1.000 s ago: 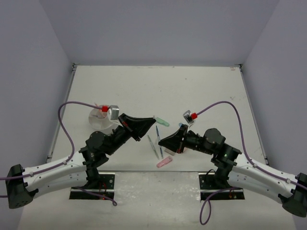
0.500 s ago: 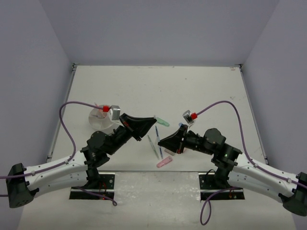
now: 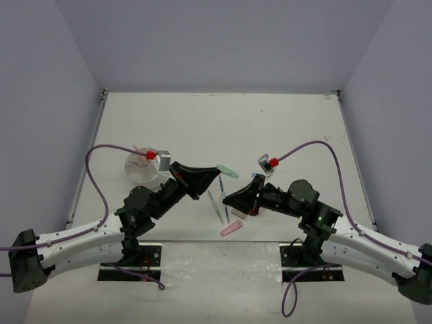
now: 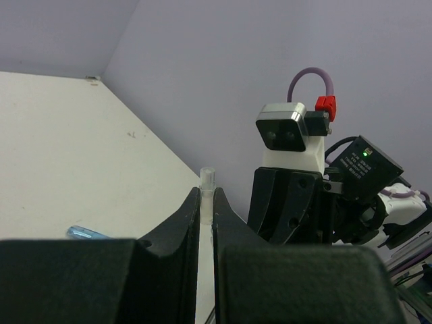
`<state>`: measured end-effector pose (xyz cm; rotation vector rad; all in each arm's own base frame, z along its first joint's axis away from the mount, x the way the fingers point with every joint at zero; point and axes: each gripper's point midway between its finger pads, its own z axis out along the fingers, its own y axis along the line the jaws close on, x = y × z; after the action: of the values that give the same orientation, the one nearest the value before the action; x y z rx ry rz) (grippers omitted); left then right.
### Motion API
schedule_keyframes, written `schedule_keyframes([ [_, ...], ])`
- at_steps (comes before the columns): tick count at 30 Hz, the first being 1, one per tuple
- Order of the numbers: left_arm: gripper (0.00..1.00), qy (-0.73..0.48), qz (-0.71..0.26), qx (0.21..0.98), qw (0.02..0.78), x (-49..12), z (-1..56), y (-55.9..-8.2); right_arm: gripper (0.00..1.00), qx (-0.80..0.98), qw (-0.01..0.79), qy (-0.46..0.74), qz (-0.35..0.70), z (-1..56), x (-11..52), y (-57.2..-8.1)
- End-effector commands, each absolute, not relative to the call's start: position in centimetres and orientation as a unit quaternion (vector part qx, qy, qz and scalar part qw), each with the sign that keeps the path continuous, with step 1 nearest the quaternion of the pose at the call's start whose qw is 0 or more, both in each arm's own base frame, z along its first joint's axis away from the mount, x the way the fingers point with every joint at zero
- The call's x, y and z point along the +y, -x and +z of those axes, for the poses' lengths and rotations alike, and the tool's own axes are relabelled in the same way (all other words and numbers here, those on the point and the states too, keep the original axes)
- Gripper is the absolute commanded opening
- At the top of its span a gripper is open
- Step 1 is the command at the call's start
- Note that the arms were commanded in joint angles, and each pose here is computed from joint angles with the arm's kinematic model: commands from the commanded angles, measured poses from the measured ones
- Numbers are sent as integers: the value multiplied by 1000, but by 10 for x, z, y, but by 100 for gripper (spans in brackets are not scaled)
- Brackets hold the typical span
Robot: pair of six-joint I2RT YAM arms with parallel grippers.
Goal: Sort the stationery into containers
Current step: Close the pen cap on the pen.
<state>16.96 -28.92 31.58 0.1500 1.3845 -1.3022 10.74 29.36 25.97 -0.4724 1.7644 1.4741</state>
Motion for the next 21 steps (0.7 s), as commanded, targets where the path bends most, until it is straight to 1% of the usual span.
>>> schedule_keyframes([
  [1,0,-64,-574,576,579,-290,322,-165,0,670,421,182,584,288,291,-112],
  [11,0,-63,-589,574,566,-292,323,-161,0,677,431,173,571,288,289,-118],
  [21,0,-52,-598,593,536,-302,309,-161,0,660,452,175,574,306,288,-121],
])
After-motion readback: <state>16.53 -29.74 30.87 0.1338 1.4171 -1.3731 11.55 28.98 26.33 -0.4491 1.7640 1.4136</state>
